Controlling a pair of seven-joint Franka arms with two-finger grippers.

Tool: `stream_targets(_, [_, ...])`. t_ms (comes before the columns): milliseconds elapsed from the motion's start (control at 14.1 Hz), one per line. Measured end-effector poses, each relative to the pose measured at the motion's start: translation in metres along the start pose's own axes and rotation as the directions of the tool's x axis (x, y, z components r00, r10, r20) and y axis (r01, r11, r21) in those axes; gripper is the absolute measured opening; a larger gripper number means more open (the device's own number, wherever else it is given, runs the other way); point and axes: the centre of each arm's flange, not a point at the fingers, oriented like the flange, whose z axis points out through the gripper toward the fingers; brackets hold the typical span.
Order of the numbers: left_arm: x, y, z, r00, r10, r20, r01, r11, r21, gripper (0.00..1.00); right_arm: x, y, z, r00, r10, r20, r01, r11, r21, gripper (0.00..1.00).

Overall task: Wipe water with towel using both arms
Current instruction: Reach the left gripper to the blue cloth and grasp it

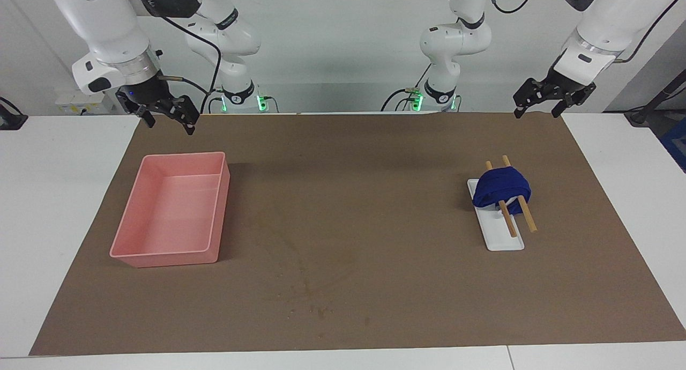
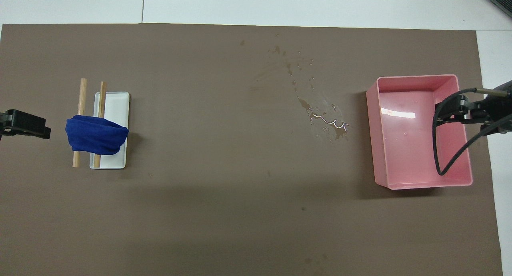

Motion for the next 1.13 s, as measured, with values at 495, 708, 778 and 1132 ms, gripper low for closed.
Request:
stream_targets(495, [0.005, -0.031, 0.109, 0.982, -0.056, -0.182, 0.059, 0.998, 0.008, 1.0, -0.001, 0.001, 0.001, 1.0, 0.001, 0.002, -0.001, 1.0, -0.001, 1.0])
stream_targets(708, [0.008, -0.035, 0.157, 0.979, -0.062, -0.196, 0.065, 0.998, 0.008, 1.0, -0.001, 0.001, 0.001, 1.0, -0.021, 0.003, 0.021, 1.0, -0.001, 1.0])
stream_targets(778, [0.01, -0.036, 0.17, 0.98, -0.063, -0.191, 0.066, 0.998, 0.007, 1.0, -0.001, 0.001, 0.001, 1.0, -0.026, 0.003, 0.026, 1.0, -0.001, 1.0])
stream_targets(1132, [0.02, -0.039, 0.2, 0.976, -0.066, -0.21, 0.068, 0.998, 0.004, 0.86, -0.001, 0.002, 0.001, 1.0, -0.027, 0.003, 0.027, 1.0, -0.001, 1.0])
